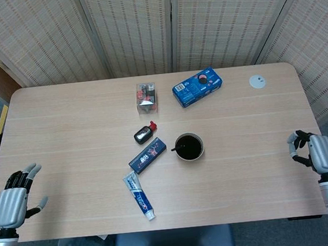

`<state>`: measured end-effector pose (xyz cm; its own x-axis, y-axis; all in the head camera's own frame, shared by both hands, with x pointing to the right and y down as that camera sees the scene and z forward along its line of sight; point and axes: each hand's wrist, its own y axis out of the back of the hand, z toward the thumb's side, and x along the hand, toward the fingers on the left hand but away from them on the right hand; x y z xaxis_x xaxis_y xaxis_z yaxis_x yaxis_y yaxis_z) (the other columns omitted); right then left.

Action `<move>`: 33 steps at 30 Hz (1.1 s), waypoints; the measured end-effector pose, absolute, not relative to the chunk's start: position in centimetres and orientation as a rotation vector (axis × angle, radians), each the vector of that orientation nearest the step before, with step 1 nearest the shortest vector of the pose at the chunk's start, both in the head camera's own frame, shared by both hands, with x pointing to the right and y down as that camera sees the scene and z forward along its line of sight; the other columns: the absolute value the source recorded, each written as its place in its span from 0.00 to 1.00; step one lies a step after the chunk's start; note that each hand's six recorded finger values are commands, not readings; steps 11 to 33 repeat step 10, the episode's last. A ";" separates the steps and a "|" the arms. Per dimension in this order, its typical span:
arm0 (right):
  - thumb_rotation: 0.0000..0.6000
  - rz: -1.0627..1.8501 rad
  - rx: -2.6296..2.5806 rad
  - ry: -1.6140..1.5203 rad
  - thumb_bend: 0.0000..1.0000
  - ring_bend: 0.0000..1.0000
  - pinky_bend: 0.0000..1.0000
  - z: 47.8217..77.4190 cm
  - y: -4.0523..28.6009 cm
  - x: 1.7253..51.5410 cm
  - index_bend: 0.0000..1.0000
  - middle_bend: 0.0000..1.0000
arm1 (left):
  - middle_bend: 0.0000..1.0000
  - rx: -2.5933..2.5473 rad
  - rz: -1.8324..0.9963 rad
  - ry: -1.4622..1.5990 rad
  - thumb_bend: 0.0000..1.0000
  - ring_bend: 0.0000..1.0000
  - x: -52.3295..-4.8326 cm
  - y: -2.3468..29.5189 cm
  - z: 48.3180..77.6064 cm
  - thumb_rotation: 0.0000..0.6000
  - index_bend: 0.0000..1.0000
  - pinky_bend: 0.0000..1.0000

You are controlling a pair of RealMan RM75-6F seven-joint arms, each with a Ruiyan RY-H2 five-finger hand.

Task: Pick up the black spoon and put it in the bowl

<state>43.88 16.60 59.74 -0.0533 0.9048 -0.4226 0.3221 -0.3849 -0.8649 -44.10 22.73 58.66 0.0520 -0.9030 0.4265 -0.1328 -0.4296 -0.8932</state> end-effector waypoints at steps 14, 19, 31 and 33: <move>1.00 1.484 -1.665 -1.328 0.47 0.52 0.75 57.4 21.0 45.2 0.52 0.61 | 0.13 -1.657 -1.434 1.051 0.24 0.18 -43.5 22.6 58.6 1.00 0.13 0.14; 1.00 1.484 -1.665 -1.328 0.47 0.52 0.75 57.4 21.0 45.2 0.52 0.61 | 0.13 -1.657 -1.434 1.051 0.24 0.18 -43.5 22.6 58.6 1.00 0.13 0.14; 1.00 1.484 -1.665 -1.328 0.47 0.52 0.75 57.4 21.0 45.2 0.52 0.61 | 0.13 -1.657 -1.434 1.051 0.24 0.18 -43.5 22.6 58.6 1.00 0.13 0.14; 1.00 1.484 -1.665 -1.328 0.47 0.52 0.75 57.4 21.0 45.2 0.52 0.61 | 0.13 -1.657 -1.434 1.051 0.24 0.18 -43.5 22.6 58.6 1.00 0.13 0.14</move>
